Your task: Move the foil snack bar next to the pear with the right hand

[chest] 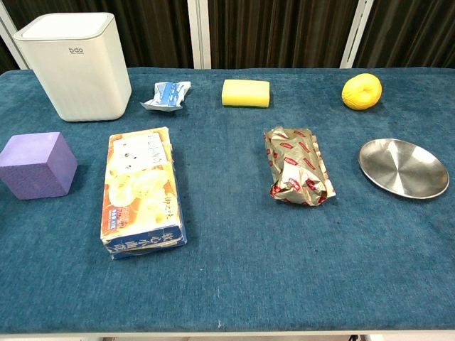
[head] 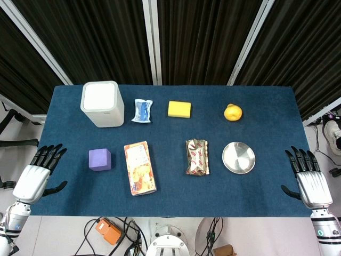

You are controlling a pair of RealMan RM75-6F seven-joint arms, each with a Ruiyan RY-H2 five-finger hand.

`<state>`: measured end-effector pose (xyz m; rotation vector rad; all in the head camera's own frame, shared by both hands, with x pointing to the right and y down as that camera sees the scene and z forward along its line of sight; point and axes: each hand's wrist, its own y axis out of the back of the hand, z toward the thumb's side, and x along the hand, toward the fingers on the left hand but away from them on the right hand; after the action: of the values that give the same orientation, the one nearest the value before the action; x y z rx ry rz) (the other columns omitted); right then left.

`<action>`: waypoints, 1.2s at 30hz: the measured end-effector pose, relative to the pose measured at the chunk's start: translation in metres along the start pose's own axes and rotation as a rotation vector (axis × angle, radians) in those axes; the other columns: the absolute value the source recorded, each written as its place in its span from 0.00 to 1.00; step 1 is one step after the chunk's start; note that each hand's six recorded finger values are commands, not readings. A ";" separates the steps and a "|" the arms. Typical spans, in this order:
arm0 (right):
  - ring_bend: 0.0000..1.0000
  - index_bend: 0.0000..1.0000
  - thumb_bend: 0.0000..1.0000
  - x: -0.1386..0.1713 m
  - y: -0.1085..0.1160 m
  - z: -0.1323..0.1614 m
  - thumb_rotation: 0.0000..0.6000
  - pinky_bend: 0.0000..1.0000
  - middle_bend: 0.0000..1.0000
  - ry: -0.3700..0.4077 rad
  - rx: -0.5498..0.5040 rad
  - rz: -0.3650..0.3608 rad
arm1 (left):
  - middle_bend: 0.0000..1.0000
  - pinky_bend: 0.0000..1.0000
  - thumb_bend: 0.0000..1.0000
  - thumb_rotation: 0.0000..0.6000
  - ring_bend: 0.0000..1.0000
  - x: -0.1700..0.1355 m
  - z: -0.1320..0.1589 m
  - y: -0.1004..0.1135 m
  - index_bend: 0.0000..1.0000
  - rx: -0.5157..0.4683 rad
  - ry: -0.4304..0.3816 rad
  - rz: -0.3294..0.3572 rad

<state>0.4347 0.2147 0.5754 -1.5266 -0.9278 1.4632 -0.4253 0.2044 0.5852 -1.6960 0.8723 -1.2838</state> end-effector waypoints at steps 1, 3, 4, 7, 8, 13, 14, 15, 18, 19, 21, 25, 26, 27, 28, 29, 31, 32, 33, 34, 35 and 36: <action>0.00 0.00 0.27 0.000 0.000 0.000 1.00 0.00 0.00 0.001 0.000 0.000 | 0.00 0.03 0.15 1.00 0.00 0.000 0.000 0.000 0.00 0.000 0.002 -0.003; 0.00 0.00 0.27 0.000 -0.001 0.001 1.00 0.00 0.00 0.007 0.001 0.002 | 0.00 0.03 0.15 1.00 0.00 0.000 -0.001 0.000 0.00 -0.002 0.005 -0.006; 0.00 0.00 0.27 -0.001 -0.002 0.001 1.00 0.00 0.00 0.009 0.002 0.004 | 0.00 0.03 0.15 1.00 0.00 0.001 -0.001 0.000 0.00 -0.006 0.005 -0.007; 0.00 0.00 0.27 -0.003 -0.005 0.005 1.00 0.00 0.00 0.025 -0.001 0.010 | 0.00 0.03 0.15 1.00 0.00 0.001 -0.001 0.002 0.00 -0.009 0.003 -0.004; 0.00 0.00 0.27 -0.004 -0.005 0.008 1.00 0.00 0.00 0.035 -0.003 0.008 | 0.00 0.03 0.15 1.00 0.00 0.000 -0.001 0.002 0.00 -0.010 0.003 -0.003; 0.00 0.00 0.27 -0.023 -0.009 0.033 1.00 0.00 0.00 0.132 0.018 0.014 | 0.00 0.03 0.15 1.00 0.00 0.000 -0.003 0.005 0.00 -0.024 0.003 -0.005; 0.00 0.00 0.27 -0.028 -0.011 0.039 1.00 0.00 0.00 0.152 0.028 0.025 | 0.00 0.03 0.15 1.00 0.00 0.001 -0.004 0.005 0.00 -0.024 0.004 -0.007; 0.00 0.00 0.27 -0.035 -0.013 0.048 1.00 0.00 0.00 0.181 0.041 0.042 | 0.00 0.03 0.15 1.00 0.00 0.001 -0.005 0.005 0.00 -0.023 0.004 -0.008; 0.00 0.00 0.27 -0.061 -0.020 0.079 1.00 0.00 0.00 0.272 0.089 0.092 | 0.00 0.03 0.16 1.00 0.00 0.003 -0.007 0.005 0.00 -0.015 0.019 -0.004; 0.00 0.00 0.27 -0.069 -0.022 0.091 1.00 0.00 0.00 0.304 0.111 0.106 | 0.00 0.03 0.16 1.00 0.00 0.003 -0.009 0.005 0.00 -0.007 0.027 0.001; 0.00 0.00 0.27 -0.090 -0.027 0.122 1.00 0.00 0.00 0.385 0.174 0.133 | 0.00 0.03 0.16 1.00 0.00 0.004 -0.010 0.006 0.00 0.006 0.042 0.011; 0.00 0.00 0.27 -0.123 -0.041 0.184 1.00 0.00 0.00 0.519 0.282 0.177 | 0.00 0.03 0.16 1.00 0.00 0.003 -0.014 0.008 0.00 0.024 0.077 0.038; 0.00 0.00 0.27 -0.129 -0.043 0.197 1.00 0.00 0.00 0.540 0.294 0.185 | 0.00 0.03 0.16 1.00 0.00 0.002 -0.014 0.009 0.00 0.022 0.077 0.043; 0.00 0.00 0.27 -0.136 -0.046 0.213 1.00 0.00 0.00 0.561 0.298 0.199 | 0.00 0.03 0.16 1.00 0.00 0.002 -0.014 0.009 0.00 0.019 0.075 0.048; 0.00 0.00 0.27 -0.140 -0.049 0.223 1.00 0.00 0.00 0.573 0.297 0.212 | 0.00 0.03 0.16 1.00 0.00 0.000 -0.013 0.011 0.00 0.014 0.069 0.056; 0.00 0.00 0.27 -0.143 -0.052 0.232 1.00 0.00 0.00 0.582 0.295 0.227 | 0.00 0.03 0.16 1.00 0.00 -0.001 -0.012 0.012 0.00 0.012 0.064 0.063; 0.00 0.00 0.27 -0.149 -0.060 0.250 1.00 0.00 0.00 0.600 0.302 0.259 | 0.00 0.03 0.16 1.00 0.00 -0.004 -0.012 0.014 0.00 0.012 0.057 0.079; 0.00 0.00 0.27 -0.150 -0.063 0.256 1.00 0.00 0.00 0.607 0.309 0.271 | 0.00 0.03 0.16 1.00 0.00 -0.006 -0.012 0.014 0.00 0.012 0.055 0.083; 0.00 0.00 0.27 -0.152 -0.068 0.263 1.00 0.00 0.00 0.612 0.318 0.285 | 0.00 0.03 0.16 1.00 0.00 -0.007 -0.012 0.014 0.00 0.009 0.053 0.084; 0.00 0.00 0.27 -0.153 -0.072 0.267 1.00 0.00 0.00 0.613 0.322 0.297 | 0.00 0.03 0.16 1.00 0.00 -0.009 -0.012 0.014 0.00 0.005 0.052 0.082; 0.00 0.00 0.27 -0.153 -0.077 0.270 1.00 0.00 0.00 0.612 0.323 0.311 | 0.00 0.03 0.16 1.00 0.00 -0.010 -0.012 0.014 0.00 0.002 0.049 0.081; 0.00 0.00 0.27 -0.153 -0.082 0.273 1.00 0.00 0.00 0.611 0.325 0.328 | 0.00 0.03 0.16 1.00 0.00 -0.011 -0.012 0.014 0.00 -0.002 0.047 0.079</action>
<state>0.1553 0.1248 0.7117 -1.7705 -0.0769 1.1685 -0.4398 0.2054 0.5700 -1.6224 0.9586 -1.2743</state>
